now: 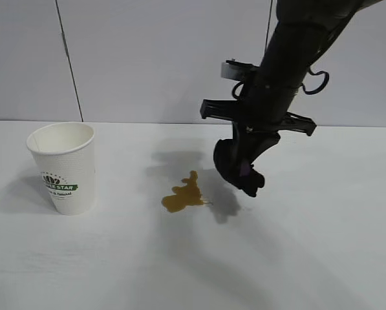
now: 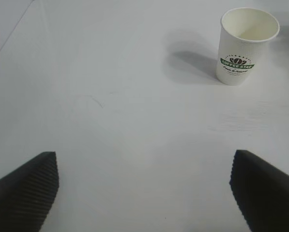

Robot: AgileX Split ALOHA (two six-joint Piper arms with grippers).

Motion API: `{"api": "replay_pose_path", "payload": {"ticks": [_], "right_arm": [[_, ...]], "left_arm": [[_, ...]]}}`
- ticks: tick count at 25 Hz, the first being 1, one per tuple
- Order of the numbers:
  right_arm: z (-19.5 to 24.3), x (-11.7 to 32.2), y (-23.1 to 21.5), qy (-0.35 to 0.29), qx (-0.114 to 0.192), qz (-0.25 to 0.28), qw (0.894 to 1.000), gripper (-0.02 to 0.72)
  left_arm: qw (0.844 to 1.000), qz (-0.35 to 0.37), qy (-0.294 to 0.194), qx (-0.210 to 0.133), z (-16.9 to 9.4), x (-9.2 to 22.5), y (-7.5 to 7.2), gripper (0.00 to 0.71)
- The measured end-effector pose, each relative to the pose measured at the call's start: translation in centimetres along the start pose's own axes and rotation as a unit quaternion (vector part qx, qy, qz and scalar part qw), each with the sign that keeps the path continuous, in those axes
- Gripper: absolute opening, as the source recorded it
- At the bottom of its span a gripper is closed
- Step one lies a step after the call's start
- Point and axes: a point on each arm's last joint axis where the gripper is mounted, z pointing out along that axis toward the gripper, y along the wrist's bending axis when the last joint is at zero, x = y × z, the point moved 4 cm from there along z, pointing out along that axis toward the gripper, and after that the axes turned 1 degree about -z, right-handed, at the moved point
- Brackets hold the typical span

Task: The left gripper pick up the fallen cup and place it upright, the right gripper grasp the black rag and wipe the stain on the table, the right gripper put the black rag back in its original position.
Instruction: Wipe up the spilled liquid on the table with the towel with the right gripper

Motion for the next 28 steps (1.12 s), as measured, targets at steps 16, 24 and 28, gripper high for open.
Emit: {"api": "replay_pose_path", "payload": {"ticks": [16, 24, 28], "right_arm": [[1.9, -0.1, 7.7, -0.075, -0.029, -0.009, 0.997, 0.071], [5.3, 0.6, 6.8, -0.05, -0.01, -0.012, 0.999, 0.071], [5.3, 0.5, 6.5, -0.053, 0.003, -0.028, 0.998, 0.071]], "left_arm": [[1.0, 0.0, 0.0, 0.0, 0.0, 0.0, 0.0, 0.694], [1.0, 0.0, 0.0, 0.0, 0.0, 0.0, 0.0, 0.694], [1.0, 0.0, 0.0, 0.0, 0.0, 0.0, 0.0, 0.694]]}}
